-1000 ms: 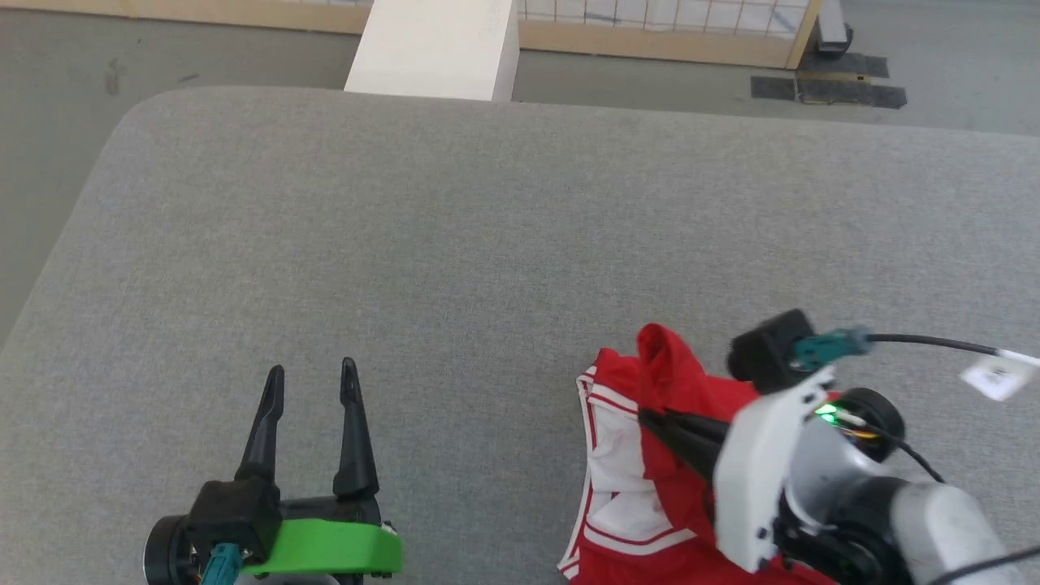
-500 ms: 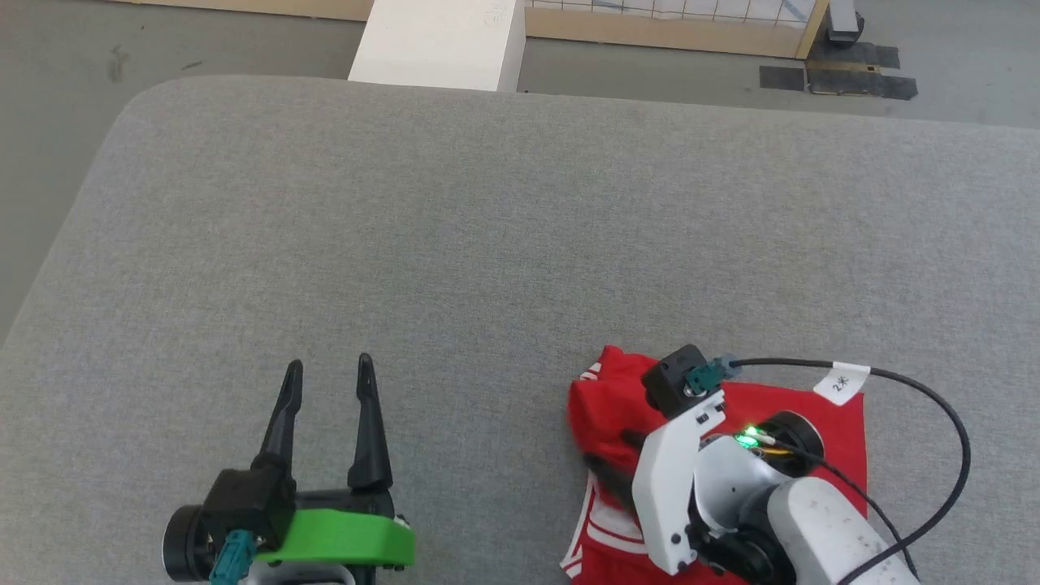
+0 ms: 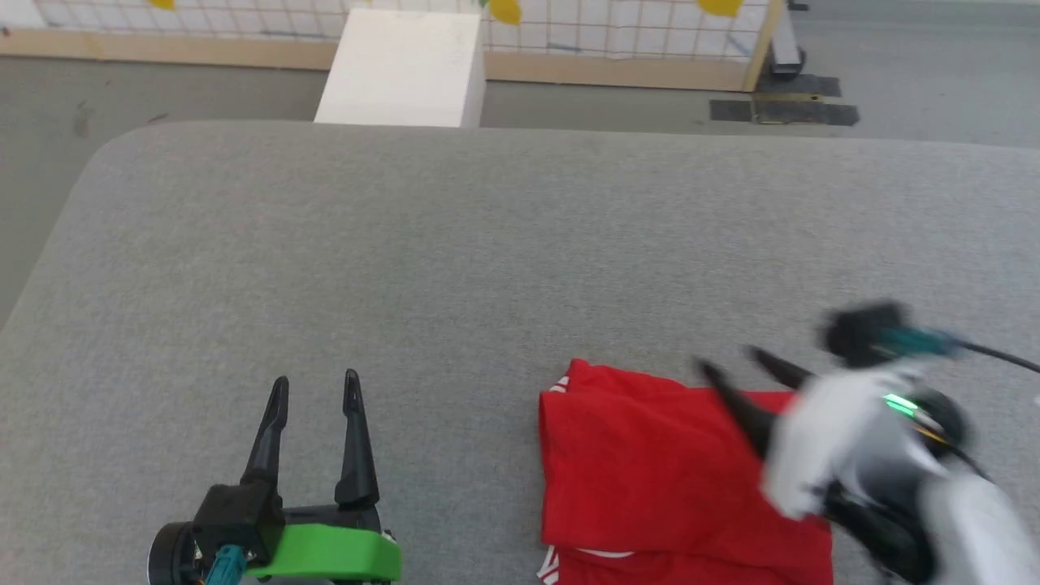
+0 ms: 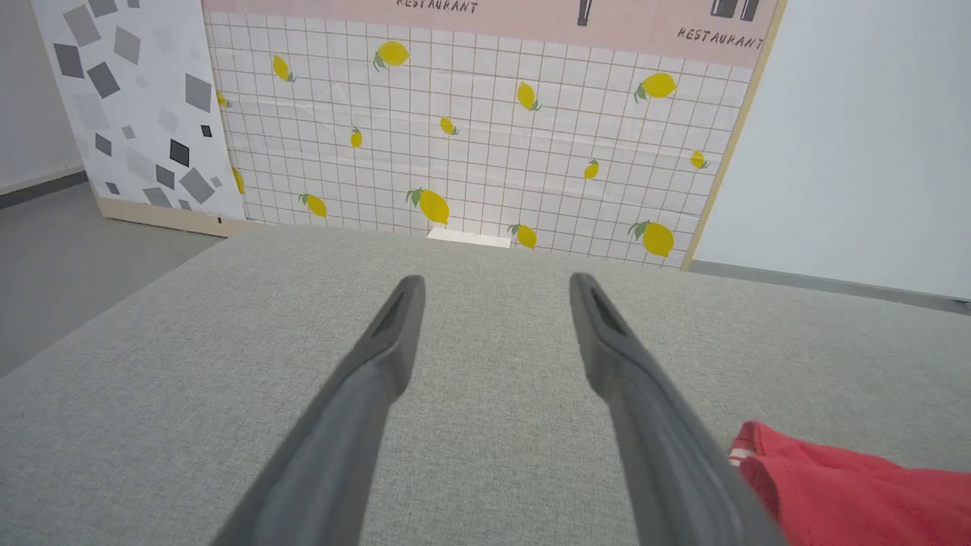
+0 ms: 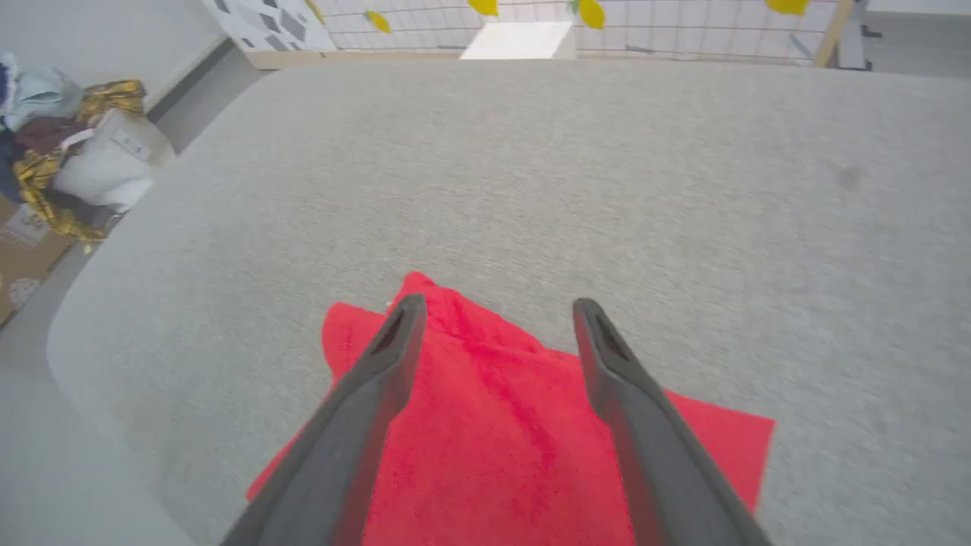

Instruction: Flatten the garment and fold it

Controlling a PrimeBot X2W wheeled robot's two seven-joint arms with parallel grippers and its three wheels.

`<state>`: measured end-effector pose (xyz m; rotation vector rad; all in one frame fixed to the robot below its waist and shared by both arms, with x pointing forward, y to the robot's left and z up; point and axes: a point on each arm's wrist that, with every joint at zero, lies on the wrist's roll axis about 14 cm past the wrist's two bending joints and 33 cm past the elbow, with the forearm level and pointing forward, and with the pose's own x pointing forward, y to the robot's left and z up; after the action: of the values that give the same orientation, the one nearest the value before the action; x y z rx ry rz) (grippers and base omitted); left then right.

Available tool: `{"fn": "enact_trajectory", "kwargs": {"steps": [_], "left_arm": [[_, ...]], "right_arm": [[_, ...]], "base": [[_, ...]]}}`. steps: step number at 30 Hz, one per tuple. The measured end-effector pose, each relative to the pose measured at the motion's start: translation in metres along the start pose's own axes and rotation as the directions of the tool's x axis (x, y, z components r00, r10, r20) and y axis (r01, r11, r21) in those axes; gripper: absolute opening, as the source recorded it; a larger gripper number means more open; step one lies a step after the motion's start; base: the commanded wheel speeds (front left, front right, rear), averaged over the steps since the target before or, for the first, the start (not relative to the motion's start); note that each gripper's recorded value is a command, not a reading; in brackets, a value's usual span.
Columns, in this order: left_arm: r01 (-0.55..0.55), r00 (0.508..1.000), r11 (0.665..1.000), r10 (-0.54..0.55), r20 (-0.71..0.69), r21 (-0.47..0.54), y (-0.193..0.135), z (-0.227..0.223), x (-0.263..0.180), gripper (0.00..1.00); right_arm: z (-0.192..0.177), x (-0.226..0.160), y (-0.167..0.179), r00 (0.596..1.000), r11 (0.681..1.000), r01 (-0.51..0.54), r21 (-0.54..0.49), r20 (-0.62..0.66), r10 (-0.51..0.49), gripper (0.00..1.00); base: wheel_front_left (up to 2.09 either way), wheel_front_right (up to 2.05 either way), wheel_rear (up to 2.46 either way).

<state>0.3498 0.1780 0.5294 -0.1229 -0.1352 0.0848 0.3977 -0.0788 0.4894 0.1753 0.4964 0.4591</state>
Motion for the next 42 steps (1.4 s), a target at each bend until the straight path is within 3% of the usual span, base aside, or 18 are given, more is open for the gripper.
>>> {"fn": "enact_trajectory", "kwargs": {"steps": [5, 8, 23, 24, 25, 26, 34, 42], "left_arm": [[0.022, 1.0, 1.0, -0.022, 0.003, 0.014, -0.004, 0.001, 0.001, 1.0], [0.025, 1.0, 1.0, -0.025, 0.0, 0.017, -0.004, -0.001, 0.004, 1.0], [0.032, 0.999, 0.998, -0.031, -0.03, 0.054, -0.002, -0.01, 0.013, 1.0], [0.031, 0.999, 0.998, -0.029, -0.031, 0.054, -0.001, -0.011, 0.013, 1.0], [0.029, 0.999, 0.998, -0.027, -0.034, 0.055, -0.001, -0.012, 0.013, 1.0], [0.028, 0.999, 0.998, -0.026, -0.035, 0.056, -0.001, -0.012, 0.013, 1.0], [0.041, 0.999, 0.998, -0.041, -0.01, 0.054, -0.005, -0.004, 0.013, 1.0], [0.08, 0.996, 0.995, -0.081, 0.021, 0.055, -0.014, 0.005, 0.016, 1.0]], "right_arm": [[-0.025, -0.045, -0.068, 0.975, 0.971, 0.224, 0.088, -0.02, -0.223, 1.0], [-0.043, -0.057, -0.085, 0.956, 0.948, 0.292, 0.129, -0.061, -0.287, 1.0], [-0.108, -0.025, -0.091, 0.928, 0.918, 0.324, 0.231, -0.266, -0.26, 1.0], [-0.111, -0.022, -0.09, 0.927, 0.917, 0.32, 0.236, -0.277, -0.252, 0.44], [-0.112, -0.02, -0.089, 0.927, 0.916, 0.316, 0.246, -0.285, -0.243, 0.26], [-0.112, -0.018, -0.089, 0.928, 0.915, 0.313, 0.255, -0.287, -0.237, 0.0], [-0.108, -0.017, -0.08, 0.939, 0.92, 0.285, 0.271, -0.272, -0.21, 0.0], [-0.071, -0.022, -0.085, 0.952, 0.935, 0.287, 0.208, -0.171, -0.254, 0.0]], "base": [[0.0, 0.0, 0.0], [0.0, 0.0, 0.0], [0.0, 0.0, 0.0], [0.0, 0.0, 0.0], [0.0, 0.0, 0.0], [0.0, 0.0, 0.0], [0.0, 0.0, 0.0], [0.0, 0.0, 0.0]]}}
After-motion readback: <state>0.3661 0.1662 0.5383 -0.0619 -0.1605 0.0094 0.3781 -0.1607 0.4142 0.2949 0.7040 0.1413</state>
